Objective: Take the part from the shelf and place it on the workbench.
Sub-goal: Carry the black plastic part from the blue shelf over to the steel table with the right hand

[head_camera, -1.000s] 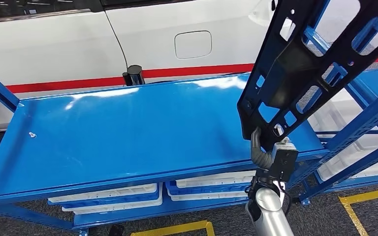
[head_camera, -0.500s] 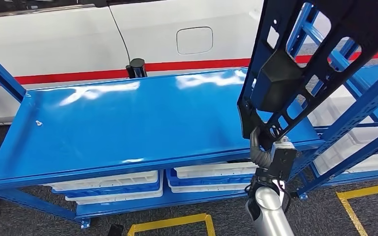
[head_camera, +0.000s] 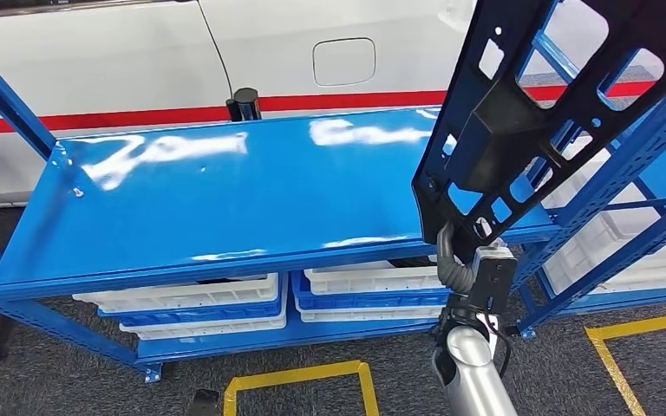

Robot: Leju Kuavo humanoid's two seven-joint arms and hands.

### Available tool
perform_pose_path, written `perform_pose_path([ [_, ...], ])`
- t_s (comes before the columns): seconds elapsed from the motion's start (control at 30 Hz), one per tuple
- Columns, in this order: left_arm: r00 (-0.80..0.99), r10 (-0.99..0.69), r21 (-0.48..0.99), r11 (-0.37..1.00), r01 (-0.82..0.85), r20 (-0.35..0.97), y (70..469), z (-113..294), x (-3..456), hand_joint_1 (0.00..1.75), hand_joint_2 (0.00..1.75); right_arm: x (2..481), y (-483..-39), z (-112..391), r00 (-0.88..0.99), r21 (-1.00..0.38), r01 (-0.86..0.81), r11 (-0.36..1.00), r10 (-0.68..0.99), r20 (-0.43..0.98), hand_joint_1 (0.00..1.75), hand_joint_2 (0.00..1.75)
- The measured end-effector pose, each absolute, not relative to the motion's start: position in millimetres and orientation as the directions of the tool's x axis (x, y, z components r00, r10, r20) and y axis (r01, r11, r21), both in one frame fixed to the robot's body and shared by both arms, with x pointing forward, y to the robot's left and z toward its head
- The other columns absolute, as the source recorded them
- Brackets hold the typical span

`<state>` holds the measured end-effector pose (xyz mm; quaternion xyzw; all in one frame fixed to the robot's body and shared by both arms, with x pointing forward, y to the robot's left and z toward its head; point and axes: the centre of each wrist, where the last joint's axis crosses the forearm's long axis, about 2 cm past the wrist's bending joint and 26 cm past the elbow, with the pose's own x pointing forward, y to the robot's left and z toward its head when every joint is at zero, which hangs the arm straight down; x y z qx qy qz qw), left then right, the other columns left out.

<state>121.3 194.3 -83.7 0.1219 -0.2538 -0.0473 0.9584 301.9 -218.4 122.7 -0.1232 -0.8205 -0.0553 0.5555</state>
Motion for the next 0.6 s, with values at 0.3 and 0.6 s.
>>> perform_pose_path([
  [0.3,0.871,-0.163,0.262,0.964,0.041,0.464,192.0,-82.8,122.9,0.0,1.75,297.9,-218.9,118.8,-0.336,-0.06,0.273,0.96,0.154,0.929,1.75,1.75],
  [0.6,0.871,-0.164,0.27,0.962,0.038,0.462,191.5,-82.5,122.4,0.0,1.75,294.8,-218.0,119.4,-0.331,-0.067,0.272,0.96,0.158,0.93,1.75,1.75],
])
